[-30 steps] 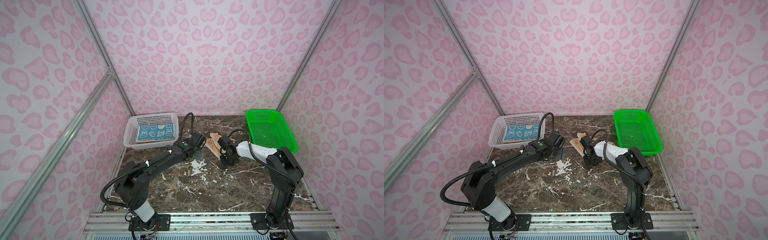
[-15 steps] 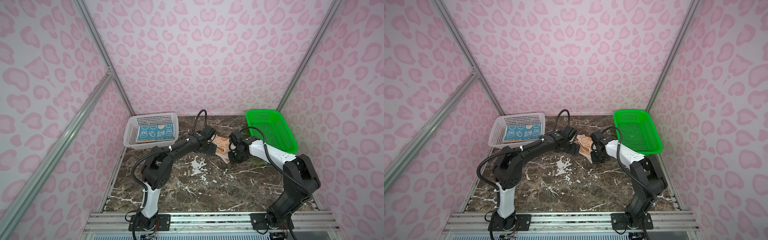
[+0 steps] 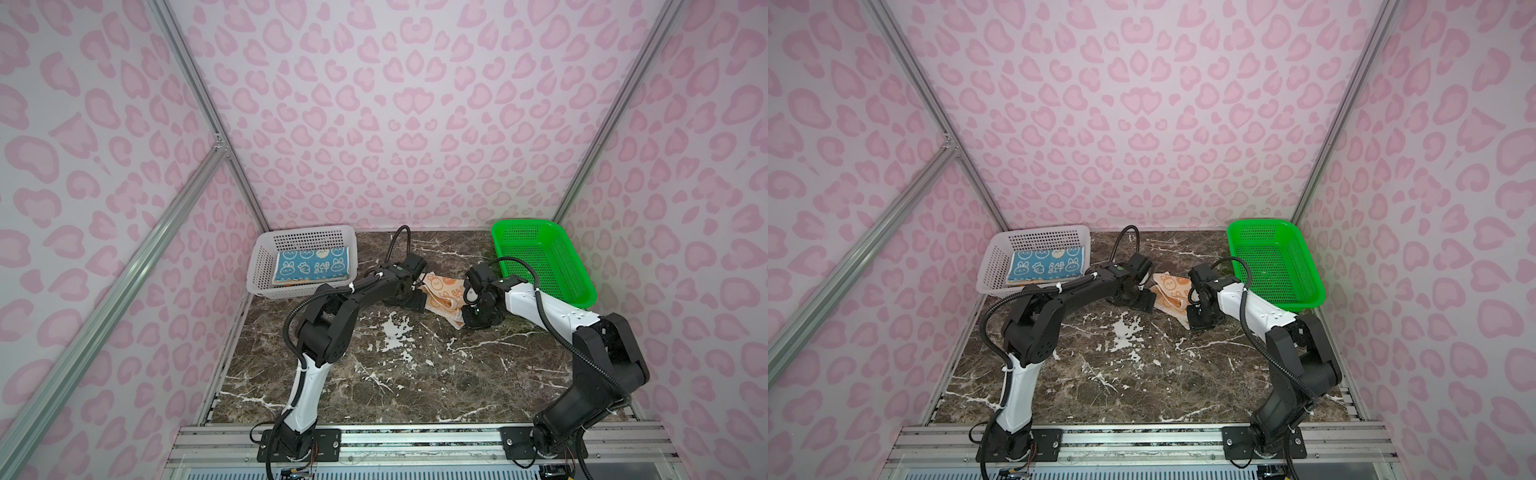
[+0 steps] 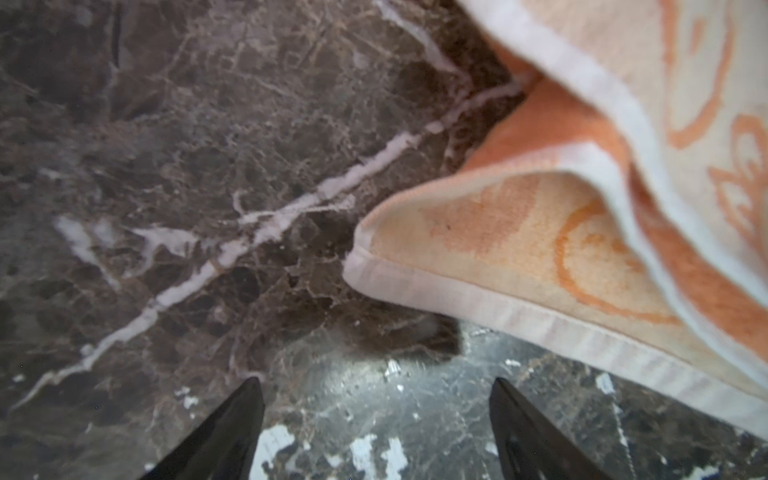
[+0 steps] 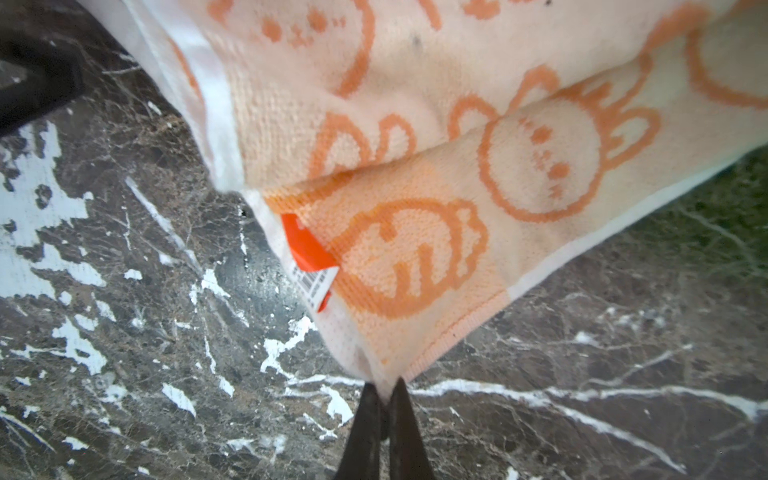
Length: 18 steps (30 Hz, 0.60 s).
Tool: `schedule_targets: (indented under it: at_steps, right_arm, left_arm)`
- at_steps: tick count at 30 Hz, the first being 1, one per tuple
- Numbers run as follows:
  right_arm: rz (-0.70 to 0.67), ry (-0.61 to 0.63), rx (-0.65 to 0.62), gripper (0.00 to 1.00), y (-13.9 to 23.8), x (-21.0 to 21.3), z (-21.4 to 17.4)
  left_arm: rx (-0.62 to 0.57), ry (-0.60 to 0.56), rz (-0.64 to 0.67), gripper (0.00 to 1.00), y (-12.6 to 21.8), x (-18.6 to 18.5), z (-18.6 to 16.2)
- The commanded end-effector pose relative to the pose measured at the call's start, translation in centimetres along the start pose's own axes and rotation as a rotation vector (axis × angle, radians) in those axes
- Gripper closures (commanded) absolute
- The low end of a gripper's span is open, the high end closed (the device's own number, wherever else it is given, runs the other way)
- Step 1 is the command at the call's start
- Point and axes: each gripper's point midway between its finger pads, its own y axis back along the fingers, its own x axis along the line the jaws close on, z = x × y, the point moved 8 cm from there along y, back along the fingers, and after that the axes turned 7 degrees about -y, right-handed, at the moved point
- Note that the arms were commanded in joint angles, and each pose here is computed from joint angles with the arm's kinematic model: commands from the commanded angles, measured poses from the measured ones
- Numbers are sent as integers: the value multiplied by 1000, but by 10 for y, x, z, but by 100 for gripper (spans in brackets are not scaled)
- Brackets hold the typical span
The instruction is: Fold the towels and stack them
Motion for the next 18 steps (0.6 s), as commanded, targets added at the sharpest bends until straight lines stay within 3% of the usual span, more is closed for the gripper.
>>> schedule_targets:
  at_steps: [1,10,18]
  right_arm:
    - [3,9,6,100,-2,-1,-2]
    - [10,6,8,100,-3,-2,-4]
    - [15,1,-2,100,2,-5,-3]
  left_arm:
    - [-10,-17,-22,16,-7,-4,8]
    - [-28,1,-48,29,-15,-6,19]
    - [10,1,-29,48,-28,-1,13]
